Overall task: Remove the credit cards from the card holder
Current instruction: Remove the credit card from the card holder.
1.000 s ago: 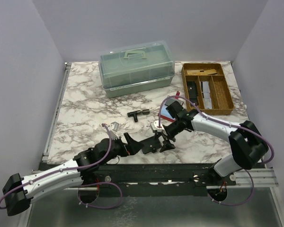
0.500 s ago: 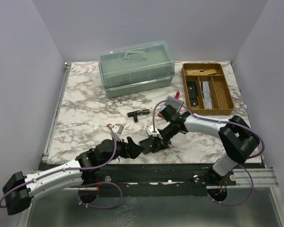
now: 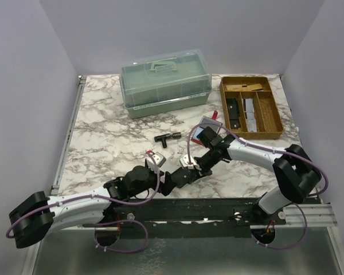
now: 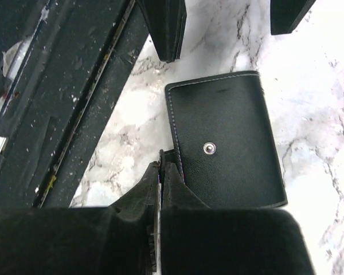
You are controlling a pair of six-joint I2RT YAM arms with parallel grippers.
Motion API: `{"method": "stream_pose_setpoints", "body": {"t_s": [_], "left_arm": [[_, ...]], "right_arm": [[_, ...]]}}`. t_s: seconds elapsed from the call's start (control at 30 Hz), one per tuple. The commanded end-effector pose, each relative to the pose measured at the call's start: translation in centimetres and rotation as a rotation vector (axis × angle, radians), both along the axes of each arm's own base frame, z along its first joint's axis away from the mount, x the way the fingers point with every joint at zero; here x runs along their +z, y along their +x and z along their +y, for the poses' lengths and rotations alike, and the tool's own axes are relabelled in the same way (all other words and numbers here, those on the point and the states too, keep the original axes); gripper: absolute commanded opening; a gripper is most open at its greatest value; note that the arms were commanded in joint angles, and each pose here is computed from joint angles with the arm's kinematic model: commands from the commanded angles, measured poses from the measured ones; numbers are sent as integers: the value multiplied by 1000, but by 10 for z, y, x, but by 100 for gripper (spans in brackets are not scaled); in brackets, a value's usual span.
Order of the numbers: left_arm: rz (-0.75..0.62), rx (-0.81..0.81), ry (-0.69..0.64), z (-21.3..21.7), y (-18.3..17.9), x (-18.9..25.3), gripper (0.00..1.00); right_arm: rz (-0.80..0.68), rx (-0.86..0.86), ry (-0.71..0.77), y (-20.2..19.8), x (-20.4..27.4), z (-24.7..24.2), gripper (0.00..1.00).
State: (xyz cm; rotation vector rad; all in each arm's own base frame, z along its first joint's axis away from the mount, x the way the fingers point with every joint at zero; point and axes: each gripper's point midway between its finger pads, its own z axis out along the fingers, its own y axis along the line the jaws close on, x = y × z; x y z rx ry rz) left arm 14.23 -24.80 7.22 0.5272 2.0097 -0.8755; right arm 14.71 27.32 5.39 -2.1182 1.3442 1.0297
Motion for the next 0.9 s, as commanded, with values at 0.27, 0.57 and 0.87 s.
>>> {"method": "stream_pose_setpoints", "body": {"t_s": [0.27,0.57,0.87], "left_arm": [[-294,-157,159,-59,14,6,92],[-351,101,208,-71,23,-4,95],[-435,237,339,-74,23,-22,86]], "right_arm": [[-51,-93,-11,30,12,-33,0],[-2,-109,14,30,17,-33,0],[21,-113,30,29,22,-32,0]]}}
